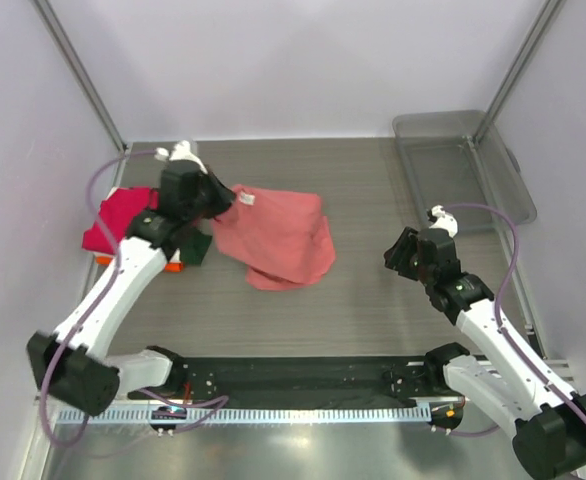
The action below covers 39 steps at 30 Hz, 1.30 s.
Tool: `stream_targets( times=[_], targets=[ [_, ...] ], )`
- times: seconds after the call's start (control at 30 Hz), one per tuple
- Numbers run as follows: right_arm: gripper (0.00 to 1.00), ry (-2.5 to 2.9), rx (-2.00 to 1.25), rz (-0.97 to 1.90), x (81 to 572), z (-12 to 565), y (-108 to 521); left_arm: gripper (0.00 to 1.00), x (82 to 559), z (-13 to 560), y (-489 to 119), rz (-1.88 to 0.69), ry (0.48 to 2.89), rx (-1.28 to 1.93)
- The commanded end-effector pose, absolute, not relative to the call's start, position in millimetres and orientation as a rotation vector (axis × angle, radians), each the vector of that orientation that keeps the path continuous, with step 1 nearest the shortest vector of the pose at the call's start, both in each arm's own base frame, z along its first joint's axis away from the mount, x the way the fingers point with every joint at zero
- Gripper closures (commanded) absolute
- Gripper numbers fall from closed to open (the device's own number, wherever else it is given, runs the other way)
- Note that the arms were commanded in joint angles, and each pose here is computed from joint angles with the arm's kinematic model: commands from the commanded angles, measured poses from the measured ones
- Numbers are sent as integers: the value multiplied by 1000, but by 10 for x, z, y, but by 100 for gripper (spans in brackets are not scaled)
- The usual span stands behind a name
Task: Fold and stack the t-shirts
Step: Flatten the tshirt out
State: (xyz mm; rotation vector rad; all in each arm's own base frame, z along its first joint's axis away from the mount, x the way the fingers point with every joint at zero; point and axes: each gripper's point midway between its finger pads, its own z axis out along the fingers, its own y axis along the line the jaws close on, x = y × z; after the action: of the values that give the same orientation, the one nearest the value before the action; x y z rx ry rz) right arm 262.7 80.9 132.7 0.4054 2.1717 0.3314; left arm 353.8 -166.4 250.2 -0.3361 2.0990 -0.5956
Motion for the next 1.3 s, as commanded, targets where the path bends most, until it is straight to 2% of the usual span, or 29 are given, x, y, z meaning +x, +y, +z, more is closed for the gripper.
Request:
stream_targets(
  times=[0.0,0.1,0.13,0.2,0.23,0.27,0.37,0.53,0.57,0.8,1.0,1.27],
  targets=[
    [46,2085,373,395,2742,1618,886,100,3133,3362,-1539,-656,1960,-302],
    [46,2080,369,389,2746,1658,876,100,2876,3876,-1814,-820,1888,-200],
    [46,2075,373,394,2755,1679,881,100,2705,3960,-2081,-880,1893,-110],
    [47,2076,379,401,2760,1689,889,100,2621,4179,-2374,-889,1861,-24],
    [47,2075,374,412,2761,1706,909,100,2441,4221,-2619,-935,1877,70],
    [47,2069,371,420,2763,1731,918,100,2485,4093,-2803,-910,1931,122],
    [47,2074,343,430,2751,1725,942,100,2365,4096,-2923,-885,1989,225],
    [46,2139,195,537,2707,1559,1182,100,2407,3832,-2257,-595,2011,99],
    [45,2179,178,546,2720,1447,1229,100,2405,3591,-2147,-536,2055,85],
    [43,2315,71,631,2778,1030,1552,100,2354,3155,-1133,-312,2037,-200],
    [44,2380,-5,620,2951,826,1925,100,2184,3487,-762,-320,1881,-295],
    [50,2425,-68,600,3302,625,2589,100,2144,3680,-524,-227,1822,-328]
  ],
)
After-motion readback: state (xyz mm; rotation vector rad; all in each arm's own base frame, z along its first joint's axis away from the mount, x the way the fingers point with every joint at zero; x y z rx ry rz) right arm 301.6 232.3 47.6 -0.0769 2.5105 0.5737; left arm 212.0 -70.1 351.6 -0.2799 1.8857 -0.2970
